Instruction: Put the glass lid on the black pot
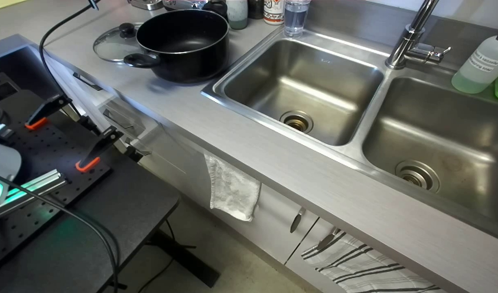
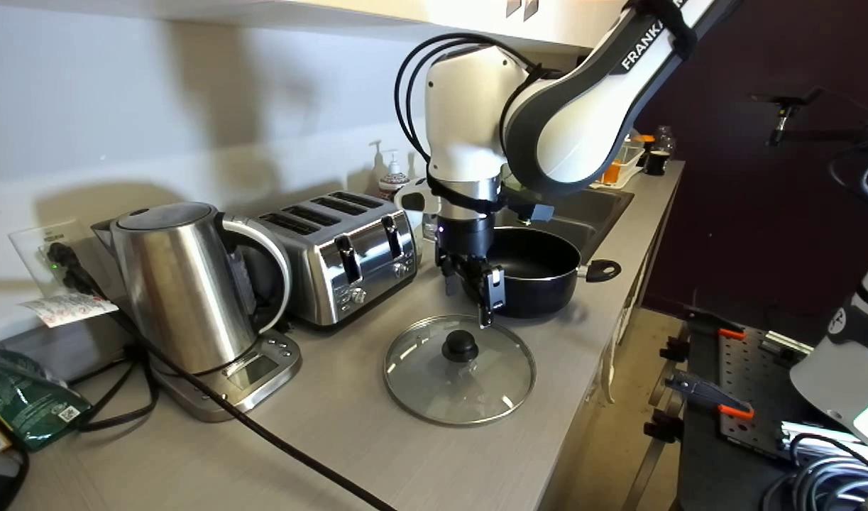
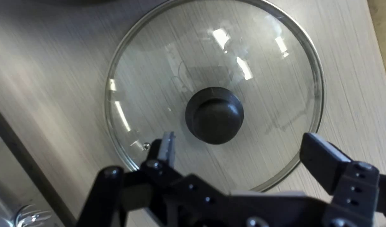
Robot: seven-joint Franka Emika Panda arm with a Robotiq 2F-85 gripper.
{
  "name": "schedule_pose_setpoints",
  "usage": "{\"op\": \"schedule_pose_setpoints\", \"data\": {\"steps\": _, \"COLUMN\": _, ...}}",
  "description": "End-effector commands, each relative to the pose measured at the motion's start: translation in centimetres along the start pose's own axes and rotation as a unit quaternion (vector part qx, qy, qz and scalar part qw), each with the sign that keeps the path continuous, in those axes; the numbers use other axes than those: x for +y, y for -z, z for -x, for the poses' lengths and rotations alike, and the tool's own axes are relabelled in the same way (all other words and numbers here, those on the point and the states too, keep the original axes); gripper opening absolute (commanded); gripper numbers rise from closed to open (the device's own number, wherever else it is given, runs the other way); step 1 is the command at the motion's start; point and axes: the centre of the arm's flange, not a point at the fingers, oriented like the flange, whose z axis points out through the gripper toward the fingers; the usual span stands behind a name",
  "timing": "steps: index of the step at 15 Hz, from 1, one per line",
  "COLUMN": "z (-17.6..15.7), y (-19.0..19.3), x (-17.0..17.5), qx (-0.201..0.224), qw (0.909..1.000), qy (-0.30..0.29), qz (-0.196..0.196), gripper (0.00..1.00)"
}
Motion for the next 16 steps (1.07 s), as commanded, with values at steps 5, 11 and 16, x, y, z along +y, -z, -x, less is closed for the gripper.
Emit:
{"op": "schedule_pose_setpoints", "data": {"steps": 5, "z": -1.3, "y": -2.2, "x": 2.1, "qx": 0.01, "qw": 0.9995, "qy": 0.02, "qz": -0.022, "gripper": 1.0}}
{"op": "schedule_pose_setpoints", "data": {"steps": 11, "z": -2.7, "y": -4.0, "x": 2.5, "qx": 0.004, "qw": 0.9988, "qy": 0.037, "qz": -0.033, "gripper": 1.0}}
{"op": "schedule_pose_setpoints", "data": {"steps": 16, "z": -3.5, "y": -5.1, "x": 2.5, "qx": 0.001, "qw": 0.9983, "qy": 0.042, "qz": -0.04, "gripper": 1.0}}
